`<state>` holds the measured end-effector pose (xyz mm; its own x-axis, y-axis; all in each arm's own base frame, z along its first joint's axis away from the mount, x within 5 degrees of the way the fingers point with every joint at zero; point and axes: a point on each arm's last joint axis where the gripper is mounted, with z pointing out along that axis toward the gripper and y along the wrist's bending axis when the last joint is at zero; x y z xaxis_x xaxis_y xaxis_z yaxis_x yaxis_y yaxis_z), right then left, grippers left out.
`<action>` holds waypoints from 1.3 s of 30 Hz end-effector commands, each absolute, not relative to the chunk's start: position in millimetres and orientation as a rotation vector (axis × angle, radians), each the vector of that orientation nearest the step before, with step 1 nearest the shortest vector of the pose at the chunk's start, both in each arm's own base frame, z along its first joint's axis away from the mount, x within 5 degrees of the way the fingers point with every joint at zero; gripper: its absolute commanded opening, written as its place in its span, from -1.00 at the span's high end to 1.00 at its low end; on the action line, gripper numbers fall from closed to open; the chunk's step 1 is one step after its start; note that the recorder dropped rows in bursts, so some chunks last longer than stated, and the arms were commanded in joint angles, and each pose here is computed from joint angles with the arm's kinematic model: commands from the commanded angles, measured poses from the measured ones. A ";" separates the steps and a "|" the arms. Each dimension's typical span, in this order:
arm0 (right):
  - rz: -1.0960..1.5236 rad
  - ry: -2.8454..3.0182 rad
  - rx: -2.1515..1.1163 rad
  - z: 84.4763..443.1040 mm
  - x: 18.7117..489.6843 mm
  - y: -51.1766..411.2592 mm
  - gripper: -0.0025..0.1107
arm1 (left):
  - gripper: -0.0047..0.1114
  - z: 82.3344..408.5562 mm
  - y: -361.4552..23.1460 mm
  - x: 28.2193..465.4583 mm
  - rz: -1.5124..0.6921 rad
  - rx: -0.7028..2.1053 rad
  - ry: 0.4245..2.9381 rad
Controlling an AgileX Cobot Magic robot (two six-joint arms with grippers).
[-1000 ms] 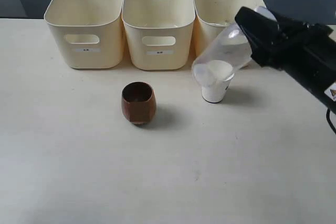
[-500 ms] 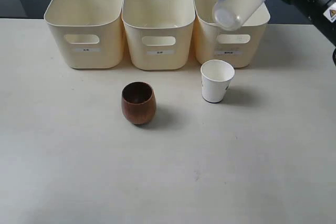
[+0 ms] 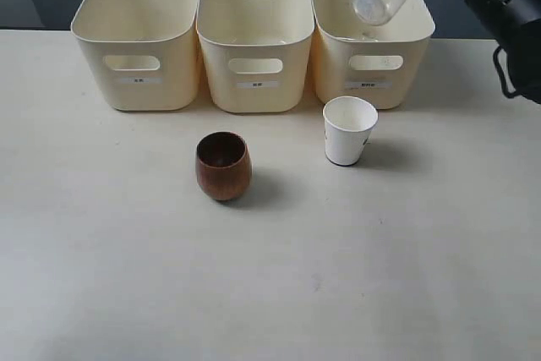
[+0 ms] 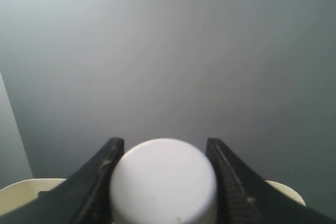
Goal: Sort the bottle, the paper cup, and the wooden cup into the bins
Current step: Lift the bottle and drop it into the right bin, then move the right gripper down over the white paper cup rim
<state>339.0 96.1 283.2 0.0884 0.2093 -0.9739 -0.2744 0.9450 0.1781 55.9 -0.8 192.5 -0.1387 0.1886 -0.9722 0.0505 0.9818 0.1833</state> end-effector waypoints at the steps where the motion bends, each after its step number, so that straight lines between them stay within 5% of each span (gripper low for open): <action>1: 0.336 1.427 -0.072 280.4 357.5 100.7 0.96 | 0.92 192.9 -1.0 55.6 0.117 0.181 1.699; 11: 0.198 1.478 -0.015 258.4 379.2 95.5 0.86 | 0.92 192.9 -1.0 55.6 0.117 0.181 1.699; 18: 0.172 1.475 -0.115 252.4 388.5 103.1 -0.01 | 0.92 192.9 -1.0 55.6 0.117 0.181 1.699; 20: 0.173 1.477 -0.091 252.3 389.3 101.8 -0.12 | 0.92 192.9 -1.0 55.6 0.117 0.181 1.699; 39: 0.206 1.664 -0.113 271.9 372.6 100.3 -0.13 | 0.92 192.9 -1.0 55.6 0.117 0.181 1.699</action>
